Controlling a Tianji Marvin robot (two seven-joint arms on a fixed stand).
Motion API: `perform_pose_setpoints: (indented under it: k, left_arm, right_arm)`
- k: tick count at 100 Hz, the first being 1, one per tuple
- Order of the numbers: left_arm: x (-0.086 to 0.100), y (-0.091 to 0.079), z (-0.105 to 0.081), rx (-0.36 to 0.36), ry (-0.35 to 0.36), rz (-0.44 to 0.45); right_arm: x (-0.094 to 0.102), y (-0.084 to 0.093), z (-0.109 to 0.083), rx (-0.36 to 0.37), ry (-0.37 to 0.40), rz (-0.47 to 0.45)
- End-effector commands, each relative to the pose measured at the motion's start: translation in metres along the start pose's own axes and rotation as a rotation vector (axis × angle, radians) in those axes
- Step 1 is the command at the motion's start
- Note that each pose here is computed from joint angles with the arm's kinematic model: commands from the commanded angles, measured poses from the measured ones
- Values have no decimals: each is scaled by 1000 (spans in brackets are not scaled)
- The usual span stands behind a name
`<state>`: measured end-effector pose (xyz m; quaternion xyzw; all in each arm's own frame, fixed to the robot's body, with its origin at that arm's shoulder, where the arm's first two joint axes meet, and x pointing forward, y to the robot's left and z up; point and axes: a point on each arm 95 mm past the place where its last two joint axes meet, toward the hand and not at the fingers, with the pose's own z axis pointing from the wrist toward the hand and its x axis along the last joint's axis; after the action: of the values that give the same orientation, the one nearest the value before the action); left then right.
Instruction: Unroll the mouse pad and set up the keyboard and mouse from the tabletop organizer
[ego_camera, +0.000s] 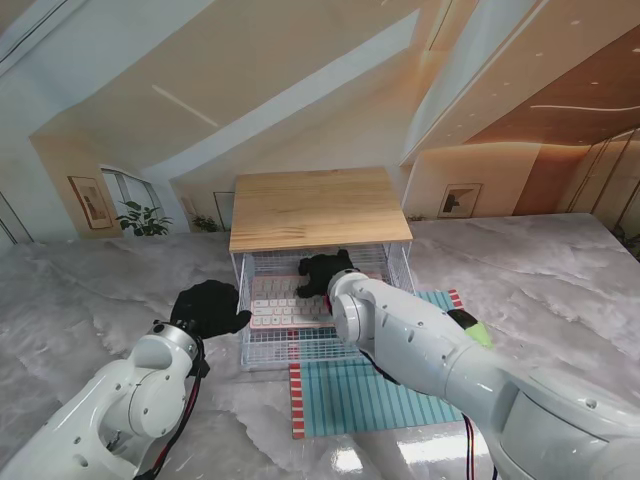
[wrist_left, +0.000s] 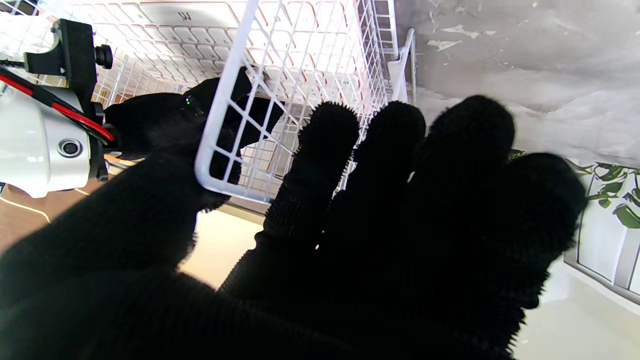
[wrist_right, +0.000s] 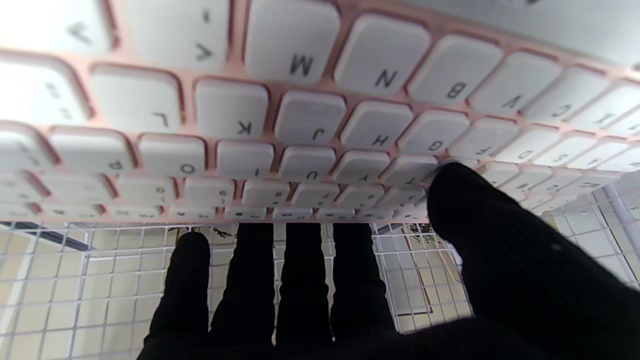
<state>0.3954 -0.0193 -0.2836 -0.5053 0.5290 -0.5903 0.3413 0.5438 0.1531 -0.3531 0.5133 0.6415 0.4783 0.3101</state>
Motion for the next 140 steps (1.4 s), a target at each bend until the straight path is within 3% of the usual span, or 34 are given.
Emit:
perform_pose_setpoints:
  k: [1,39,98,140]
  left_arm:
    - [1,3,0,-22,5,-9]
    - [2,3,0,-25,8,-20]
    - [4,4,2,-33,12,-31]
    - [4,5,2,-33,13,-35]
  right_arm:
    - [1,-5,0,31,4,5]
    - [-4,-9,2,88,-21,101]
    - [-9,-4,1,56,-3,152]
    - [-12,-4,-4,135,48,226]
